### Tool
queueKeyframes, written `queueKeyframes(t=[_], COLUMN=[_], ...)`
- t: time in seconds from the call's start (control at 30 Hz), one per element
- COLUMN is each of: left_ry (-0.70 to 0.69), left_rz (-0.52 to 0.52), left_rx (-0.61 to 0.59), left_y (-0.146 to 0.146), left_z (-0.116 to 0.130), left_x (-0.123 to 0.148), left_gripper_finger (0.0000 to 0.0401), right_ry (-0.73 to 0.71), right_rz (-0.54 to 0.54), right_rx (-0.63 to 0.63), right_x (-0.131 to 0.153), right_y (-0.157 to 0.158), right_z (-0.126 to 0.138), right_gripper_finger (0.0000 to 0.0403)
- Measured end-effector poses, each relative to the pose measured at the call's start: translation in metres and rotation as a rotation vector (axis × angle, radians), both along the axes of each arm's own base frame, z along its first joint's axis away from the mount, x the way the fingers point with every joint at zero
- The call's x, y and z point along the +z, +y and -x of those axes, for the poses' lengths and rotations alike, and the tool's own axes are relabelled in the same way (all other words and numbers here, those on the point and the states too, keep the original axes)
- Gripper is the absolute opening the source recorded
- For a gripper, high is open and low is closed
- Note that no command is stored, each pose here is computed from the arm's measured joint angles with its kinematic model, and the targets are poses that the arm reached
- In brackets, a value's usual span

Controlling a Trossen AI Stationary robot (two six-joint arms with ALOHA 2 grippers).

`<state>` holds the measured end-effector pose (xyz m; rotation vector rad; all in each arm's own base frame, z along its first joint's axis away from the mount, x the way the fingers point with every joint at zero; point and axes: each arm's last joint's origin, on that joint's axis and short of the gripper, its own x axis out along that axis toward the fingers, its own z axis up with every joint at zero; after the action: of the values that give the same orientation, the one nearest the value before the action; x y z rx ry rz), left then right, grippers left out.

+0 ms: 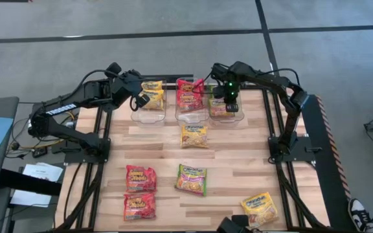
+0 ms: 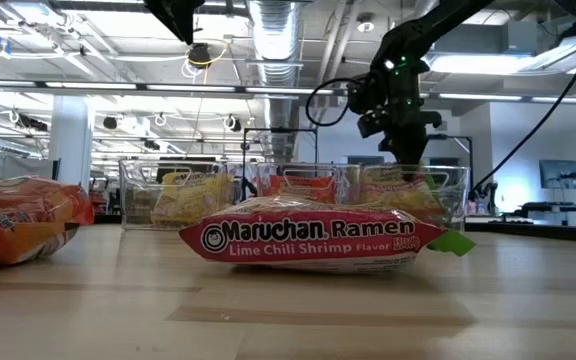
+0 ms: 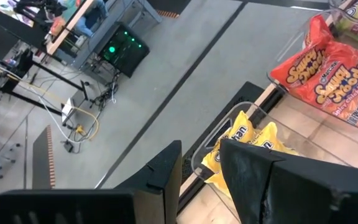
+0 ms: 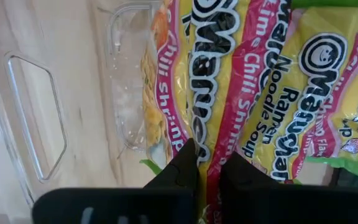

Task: Sort Maruchan noodles
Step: Put the green noodle pack into the right transparent bin

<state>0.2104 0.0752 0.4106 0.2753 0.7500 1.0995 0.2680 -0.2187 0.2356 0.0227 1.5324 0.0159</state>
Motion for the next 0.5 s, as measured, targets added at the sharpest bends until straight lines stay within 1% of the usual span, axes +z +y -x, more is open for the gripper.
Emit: queueKeyframes(t=[0.23, 0.3, 0.5], left_ry=[0.004, 0.017, 0.062], left_rz=[-0.001, -0.005, -0.017], left_rx=[-0.001, -0.008, -0.019], left_y=[0.000, 0.000, 0.002], left_z=[0.000, 0.000, 0.001], left_x=[0.000, 0.000, 0.000], left_gripper_finger=[0.0101, 0.0101, 0.0101], right_ry=[0.014, 0.020, 0.057], right_rz=[-0.004, -0.004, 0.042], right_rx=[0.009, 0.015, 0.008], right_x=[0.000, 0.000, 0.000], right_y=[0.004, 0.006, 0.011], right_z=[-0.002, -0.003, -0.006], right_gripper_finger=[0.0072, 0.0086, 0.0137])
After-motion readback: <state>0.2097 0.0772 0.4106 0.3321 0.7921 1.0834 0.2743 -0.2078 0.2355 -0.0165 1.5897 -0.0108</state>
